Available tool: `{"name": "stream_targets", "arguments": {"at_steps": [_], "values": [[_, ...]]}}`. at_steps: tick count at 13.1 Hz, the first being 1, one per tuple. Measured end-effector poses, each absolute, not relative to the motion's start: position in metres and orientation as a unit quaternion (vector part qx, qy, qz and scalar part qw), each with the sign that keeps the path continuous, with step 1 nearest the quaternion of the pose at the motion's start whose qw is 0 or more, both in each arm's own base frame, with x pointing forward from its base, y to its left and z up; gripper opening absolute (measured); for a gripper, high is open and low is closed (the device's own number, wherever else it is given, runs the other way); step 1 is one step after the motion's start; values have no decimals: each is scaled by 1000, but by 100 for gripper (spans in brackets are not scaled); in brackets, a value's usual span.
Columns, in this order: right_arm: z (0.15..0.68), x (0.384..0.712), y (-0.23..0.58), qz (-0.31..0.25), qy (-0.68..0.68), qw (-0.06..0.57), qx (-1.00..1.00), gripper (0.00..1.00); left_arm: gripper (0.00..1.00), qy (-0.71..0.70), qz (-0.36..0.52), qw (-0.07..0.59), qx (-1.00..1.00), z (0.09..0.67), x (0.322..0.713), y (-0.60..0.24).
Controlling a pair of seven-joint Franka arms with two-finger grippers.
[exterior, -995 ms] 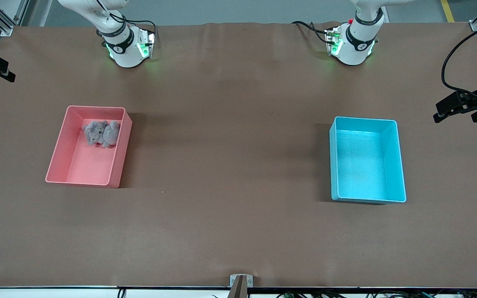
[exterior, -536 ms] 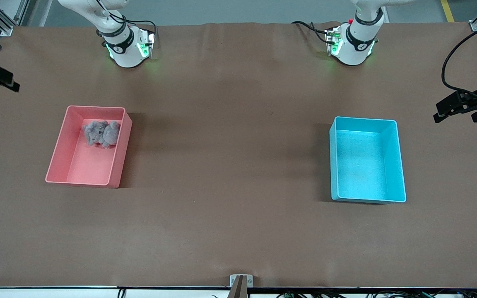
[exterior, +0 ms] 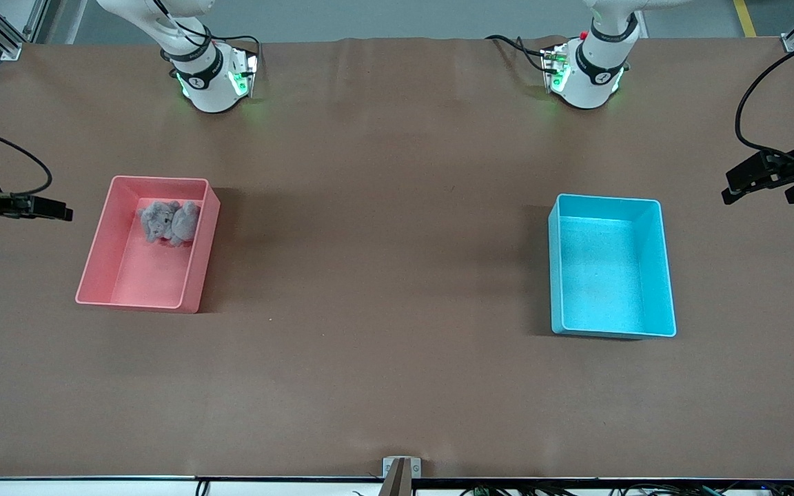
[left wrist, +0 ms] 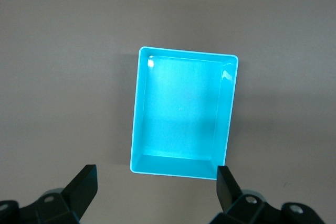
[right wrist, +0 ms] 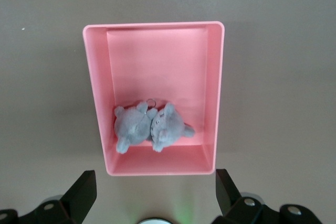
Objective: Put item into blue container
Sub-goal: 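Reach the right gripper down into the pink box over the plush toys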
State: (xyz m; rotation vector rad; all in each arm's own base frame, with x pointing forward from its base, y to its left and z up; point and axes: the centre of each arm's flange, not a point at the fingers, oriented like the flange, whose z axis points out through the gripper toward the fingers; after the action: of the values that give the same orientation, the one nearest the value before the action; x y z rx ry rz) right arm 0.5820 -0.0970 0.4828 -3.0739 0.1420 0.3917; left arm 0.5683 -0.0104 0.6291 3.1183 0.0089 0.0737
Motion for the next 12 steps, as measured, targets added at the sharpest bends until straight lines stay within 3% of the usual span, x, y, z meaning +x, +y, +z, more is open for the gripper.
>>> {"name": "stream_targets", "arguments": {"at_steps": [5,12], "values": [[344,533,-118,147,106,54,-982,100,100,3,24,11,1000,629,568,-10],[282,490,-99,139,167,39,-975,100,100,-1,24,11,1000,629,568,-14]]}}
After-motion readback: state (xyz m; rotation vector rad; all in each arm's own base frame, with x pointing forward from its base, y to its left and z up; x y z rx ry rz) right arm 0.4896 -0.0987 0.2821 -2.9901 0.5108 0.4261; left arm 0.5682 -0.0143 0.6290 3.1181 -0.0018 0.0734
